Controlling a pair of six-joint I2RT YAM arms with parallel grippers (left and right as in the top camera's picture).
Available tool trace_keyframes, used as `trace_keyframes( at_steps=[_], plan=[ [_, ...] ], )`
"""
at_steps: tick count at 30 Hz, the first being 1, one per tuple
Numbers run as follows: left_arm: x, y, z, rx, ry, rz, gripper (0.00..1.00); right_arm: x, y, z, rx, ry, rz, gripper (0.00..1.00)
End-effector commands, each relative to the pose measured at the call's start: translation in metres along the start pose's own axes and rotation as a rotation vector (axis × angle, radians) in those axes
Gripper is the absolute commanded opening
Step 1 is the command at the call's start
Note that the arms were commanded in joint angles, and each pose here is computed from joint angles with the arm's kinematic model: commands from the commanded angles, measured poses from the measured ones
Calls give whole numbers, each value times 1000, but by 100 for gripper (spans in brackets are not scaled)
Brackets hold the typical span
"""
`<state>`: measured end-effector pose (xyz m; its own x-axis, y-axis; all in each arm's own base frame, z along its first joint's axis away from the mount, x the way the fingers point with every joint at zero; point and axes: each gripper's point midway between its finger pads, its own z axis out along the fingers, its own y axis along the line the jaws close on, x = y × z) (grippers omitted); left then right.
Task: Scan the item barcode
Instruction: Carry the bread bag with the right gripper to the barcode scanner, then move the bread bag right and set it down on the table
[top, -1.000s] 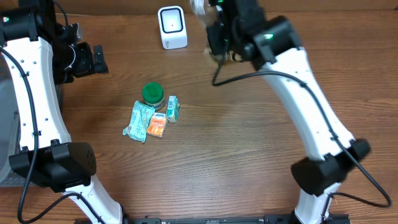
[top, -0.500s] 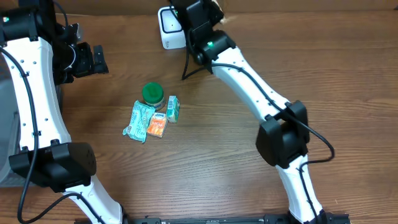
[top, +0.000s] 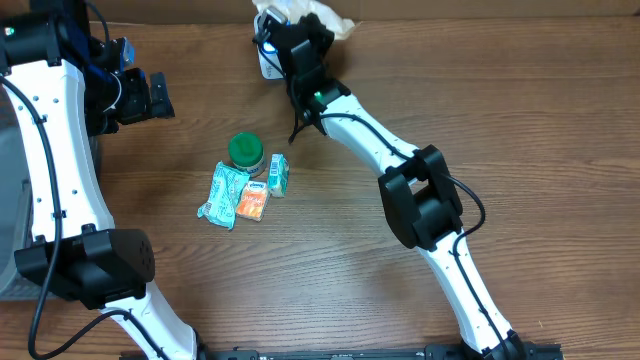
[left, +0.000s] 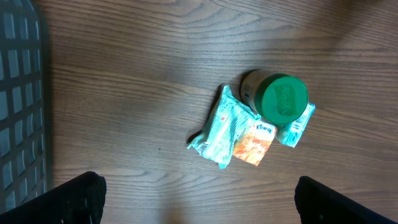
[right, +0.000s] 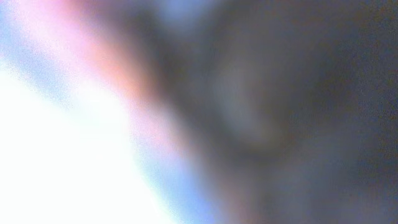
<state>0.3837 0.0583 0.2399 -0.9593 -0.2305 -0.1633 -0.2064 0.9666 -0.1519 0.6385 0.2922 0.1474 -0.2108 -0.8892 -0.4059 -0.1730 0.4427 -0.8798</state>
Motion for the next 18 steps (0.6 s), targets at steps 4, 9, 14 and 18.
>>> trace_keyframes(
  at_steps=[4,9,14,18],
  plan=[
    [-1,-2,-14,-4,-42,28,100,2,-2,8,5,-14,-12,4],
    [-1,-2,-14,-4,-42,28,99,-1,-6,8,20,-23,1,4],
    [-1,-2,-14,-4,-42,28,100,-1,-6,8,21,-21,1,4],
    [-1,-2,-14,-4,-42,28,100,-1,-6,7,21,-22,1,4]
  ],
)
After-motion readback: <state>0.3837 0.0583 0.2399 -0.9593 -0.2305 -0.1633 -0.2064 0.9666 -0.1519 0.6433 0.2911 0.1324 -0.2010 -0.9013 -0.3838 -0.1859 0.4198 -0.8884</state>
